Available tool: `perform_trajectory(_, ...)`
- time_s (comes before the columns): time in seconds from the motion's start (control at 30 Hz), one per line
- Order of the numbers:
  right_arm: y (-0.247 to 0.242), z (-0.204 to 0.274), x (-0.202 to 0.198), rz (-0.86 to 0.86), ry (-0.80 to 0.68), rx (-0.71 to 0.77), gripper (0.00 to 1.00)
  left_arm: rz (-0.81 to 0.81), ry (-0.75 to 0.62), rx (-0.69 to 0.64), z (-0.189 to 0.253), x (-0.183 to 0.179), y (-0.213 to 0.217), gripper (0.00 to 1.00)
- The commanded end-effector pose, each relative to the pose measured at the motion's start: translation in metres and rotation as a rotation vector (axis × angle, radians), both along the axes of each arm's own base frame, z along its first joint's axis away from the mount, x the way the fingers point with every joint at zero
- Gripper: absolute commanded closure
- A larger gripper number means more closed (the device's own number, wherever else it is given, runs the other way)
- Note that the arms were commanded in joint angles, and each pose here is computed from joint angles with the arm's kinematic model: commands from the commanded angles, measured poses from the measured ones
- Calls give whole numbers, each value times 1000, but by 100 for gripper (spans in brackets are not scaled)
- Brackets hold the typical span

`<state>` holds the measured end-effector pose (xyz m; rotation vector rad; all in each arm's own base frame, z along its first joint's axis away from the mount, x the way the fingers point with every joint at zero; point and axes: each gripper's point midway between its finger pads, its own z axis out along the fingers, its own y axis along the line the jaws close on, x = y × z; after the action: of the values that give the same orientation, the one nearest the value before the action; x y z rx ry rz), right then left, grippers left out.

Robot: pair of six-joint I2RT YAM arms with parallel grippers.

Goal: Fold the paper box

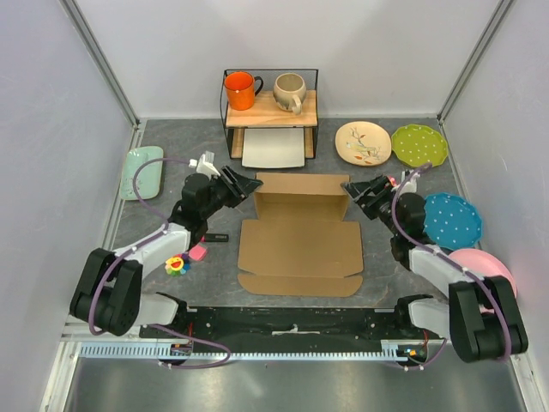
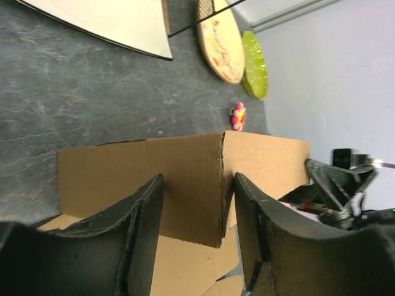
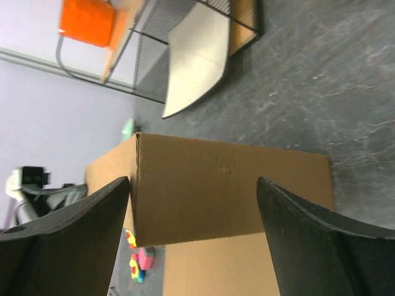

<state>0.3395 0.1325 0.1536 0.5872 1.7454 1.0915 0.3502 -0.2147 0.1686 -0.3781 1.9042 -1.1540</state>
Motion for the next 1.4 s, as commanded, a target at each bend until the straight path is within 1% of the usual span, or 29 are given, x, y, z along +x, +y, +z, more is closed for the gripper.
perform_trajectory(0.0,-25,-16,-3,-57,190,-243,9,34,164,231,-31,-16,25,43)
perform_trajectory(0.03,-26,1,3,-54,168,-272,8,30,138,226,-15,-10,22,38)
perform_trajectory(0.1,-27,11,9,-47,170,-303,7,21,116,233,0,-6,21,33)
perform_trajectory(0.13,-26,18,11,-39,172,-317,7,19,85,230,16,-1,19,29)
perform_trajectory(0.2,-28,25,10,-43,157,-331,7,11,62,245,29,-2,19,24)
perform_trajectory(0.3,-35,40,7,-69,125,-367,6,21,19,250,50,-2,24,13)
perform_trajectory(0.37,-35,64,10,-82,78,-391,6,43,-7,255,64,-1,30,11)
perform_trajectory(0.4,-40,72,8,-103,62,-441,6,60,-29,253,76,-3,34,10)
perform_trajectory(0.43,-28,100,8,-84,-9,-475,5,74,-55,253,87,-5,37,10)
perform_trajectory(0.47,-21,115,6,-79,-48,-520,2,112,-74,272,92,-5,46,10)
perform_trajectory(0.5,-29,117,6,-117,-53,-680,2,135,-66,287,92,-9,52,10)
perform_trajectory(0.53,8,149,-3,-47,-150,-729,2,166,-93,280,101,-20,61,10)
perform_trajectory(0.57,21,148,-3,-33,-151,-815,2,214,-92,285,100,-24,70,10)
perform_trajectory(0.6,42,148,-18,18,-187,-985,2,250,-51,300,79,-33,80,11)
perform_trajectory(0.63,52,165,-20,0,-223,-1054,2,291,-63,257,85,-44,88,11)
perform_trajectory(0.67,67,150,-20,27,-214,-1181,2,319,-58,250,80,-51,95,12)
perform_trajectory(0.7,97,150,-39,81,-278,-1262,2,326,-6,266,52,-61,100,12)
perform_trajectory(0.73,89,149,-41,35,-301,-1472,2,344,17,254,43,-67,104,13)
perform_trajectory(0.77,103,133,-44,67,-322,-1586,2,367,-5,235,46,-77,110,13)
perform_trajectory(0.8,122,128,-57,93,-376,-1662,2,380,37,254,24,-85,116,13)
perform_trajectory(0.83,115,129,-60,47,-373,-1825,2,392,60,266,14,-93,121,13)
perform_trajectory(0.87,122,119,-62,51,-373,-1898,2,418,40,267,16,-99,128,13)
perform_trajectory(0.93,127,112,-65,70,-383,-1953,2,444,62,299,2,-110,138,13)
perform_trajectory(0.97,129,108,-65,85,-388,-1959,2,456,35,287,8,-115,142,13)
perform_trajectory(1.1,130,92,-65,99,-375,-2025,2,475,19,299,5,-126,150,13)
perform_trajectory(1.27,135,67,-57,91,-352,-2139,2,462,42,305,-4,-130,150,13)
perform_trajectory(1.3,133,66,-54,82,-343,-2179,2,459,49,305,-6,-131,149,13)
perform_trajectory(1.37,137,59,-49,75,-338,-2206,2,455,58,300,-8,-132,148,13)
